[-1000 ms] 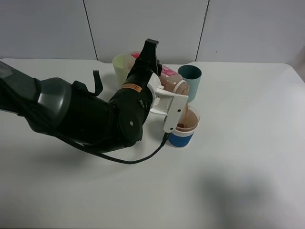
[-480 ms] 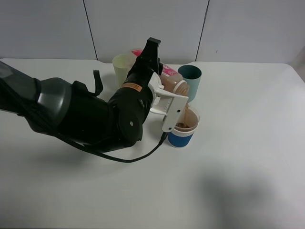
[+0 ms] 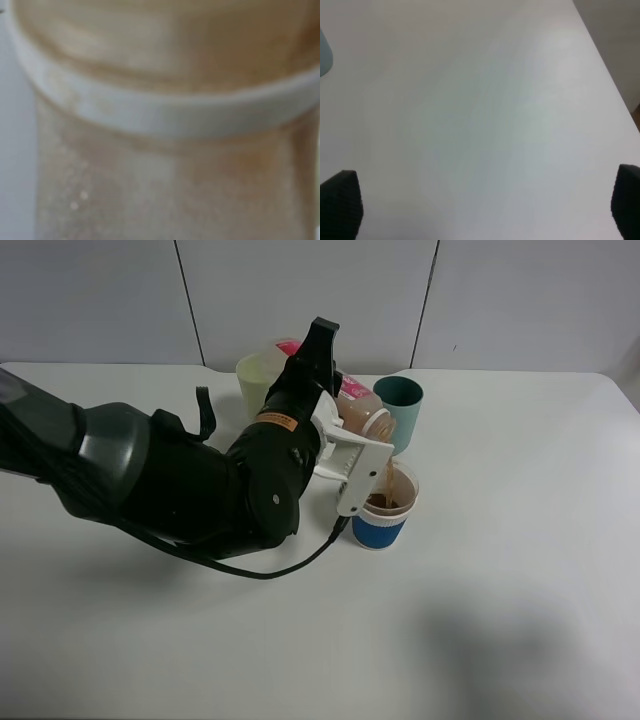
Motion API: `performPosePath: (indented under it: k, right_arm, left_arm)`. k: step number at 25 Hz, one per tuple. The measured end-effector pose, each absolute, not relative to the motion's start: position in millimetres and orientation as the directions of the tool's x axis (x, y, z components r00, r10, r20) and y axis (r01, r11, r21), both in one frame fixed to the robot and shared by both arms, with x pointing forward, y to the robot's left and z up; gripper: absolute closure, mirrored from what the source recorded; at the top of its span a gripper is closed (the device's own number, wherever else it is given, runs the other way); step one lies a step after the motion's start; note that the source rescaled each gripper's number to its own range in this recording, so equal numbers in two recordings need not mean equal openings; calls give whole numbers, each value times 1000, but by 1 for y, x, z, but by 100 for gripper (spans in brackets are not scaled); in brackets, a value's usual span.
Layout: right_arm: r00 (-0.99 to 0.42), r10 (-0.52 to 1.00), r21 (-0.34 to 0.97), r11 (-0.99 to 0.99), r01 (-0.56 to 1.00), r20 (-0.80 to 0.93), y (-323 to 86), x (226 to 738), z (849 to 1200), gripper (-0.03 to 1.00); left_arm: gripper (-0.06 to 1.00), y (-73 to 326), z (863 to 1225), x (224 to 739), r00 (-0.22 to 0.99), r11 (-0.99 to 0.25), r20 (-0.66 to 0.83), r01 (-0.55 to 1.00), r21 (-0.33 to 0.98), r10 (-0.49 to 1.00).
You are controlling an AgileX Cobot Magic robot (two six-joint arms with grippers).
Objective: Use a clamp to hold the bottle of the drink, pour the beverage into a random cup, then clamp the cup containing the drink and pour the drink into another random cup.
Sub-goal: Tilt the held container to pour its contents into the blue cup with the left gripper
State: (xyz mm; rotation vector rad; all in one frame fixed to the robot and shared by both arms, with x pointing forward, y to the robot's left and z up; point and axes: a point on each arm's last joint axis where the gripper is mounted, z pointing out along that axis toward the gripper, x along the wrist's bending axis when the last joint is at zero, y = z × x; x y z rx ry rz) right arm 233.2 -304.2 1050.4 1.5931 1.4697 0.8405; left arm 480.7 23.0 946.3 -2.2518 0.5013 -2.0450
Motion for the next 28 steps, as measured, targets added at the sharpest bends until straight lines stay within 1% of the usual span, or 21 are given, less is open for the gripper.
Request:
performPosePath:
  k: [13, 28]
  right_arm:
    - [107, 993, 885, -11, 466, -44, -304, 233, 1050, -3]
    - [107, 993, 885, -11, 466, -44, -304, 233, 1050, -3]
  left_arm:
    - [92, 24, 948, 481, 47, -940, 954, -190, -282, -296]
    - [92, 19, 952, 481, -25, -913, 938, -222, -342, -345]
